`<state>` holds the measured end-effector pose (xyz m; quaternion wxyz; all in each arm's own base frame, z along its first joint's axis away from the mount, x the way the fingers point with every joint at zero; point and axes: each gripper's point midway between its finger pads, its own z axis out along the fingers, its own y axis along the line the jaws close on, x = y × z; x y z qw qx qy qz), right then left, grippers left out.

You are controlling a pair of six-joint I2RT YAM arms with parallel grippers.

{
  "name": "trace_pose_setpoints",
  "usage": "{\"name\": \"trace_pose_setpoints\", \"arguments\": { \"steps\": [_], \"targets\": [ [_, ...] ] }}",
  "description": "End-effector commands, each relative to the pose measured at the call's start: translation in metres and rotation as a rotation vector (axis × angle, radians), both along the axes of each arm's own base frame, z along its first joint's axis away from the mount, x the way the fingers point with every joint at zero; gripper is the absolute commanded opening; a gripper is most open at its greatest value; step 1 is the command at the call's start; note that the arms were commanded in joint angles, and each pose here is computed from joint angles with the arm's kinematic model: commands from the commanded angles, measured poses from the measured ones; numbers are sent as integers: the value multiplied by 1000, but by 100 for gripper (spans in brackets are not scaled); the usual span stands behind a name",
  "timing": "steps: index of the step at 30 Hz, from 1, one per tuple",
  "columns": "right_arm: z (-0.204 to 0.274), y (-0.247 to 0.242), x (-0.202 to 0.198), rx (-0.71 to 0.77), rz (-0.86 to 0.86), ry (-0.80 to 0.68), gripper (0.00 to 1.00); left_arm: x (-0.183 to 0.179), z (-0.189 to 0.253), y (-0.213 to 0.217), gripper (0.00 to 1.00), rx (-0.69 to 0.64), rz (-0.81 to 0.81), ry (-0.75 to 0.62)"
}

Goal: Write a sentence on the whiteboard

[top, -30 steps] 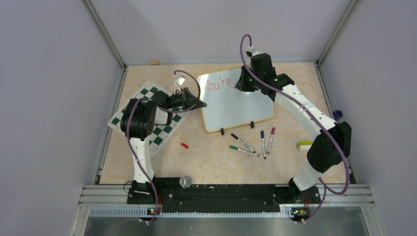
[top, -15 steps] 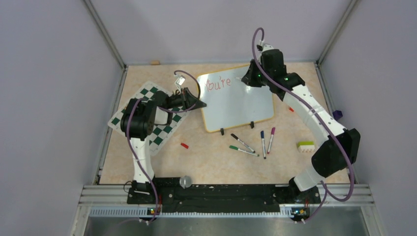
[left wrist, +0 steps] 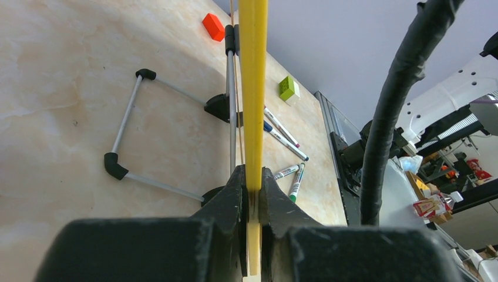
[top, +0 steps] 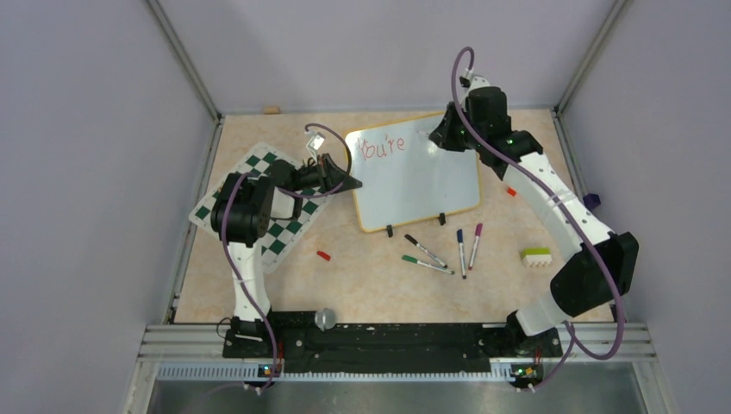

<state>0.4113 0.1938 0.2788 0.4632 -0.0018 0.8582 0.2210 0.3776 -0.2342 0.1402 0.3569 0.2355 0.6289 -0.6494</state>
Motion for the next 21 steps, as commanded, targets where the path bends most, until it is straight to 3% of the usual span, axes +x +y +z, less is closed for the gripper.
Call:
{"name": "trace_pose_setpoints", "arguments": {
  "steps": [1,21],
  "targets": [
    [27,-7,-4,8,6,-86,0,-30,16,-6,1,23,-126,-154],
    [13,-12,0,-67,18,-73,0,-26,15,-7,2,28,-150,-130]
  ]
}}
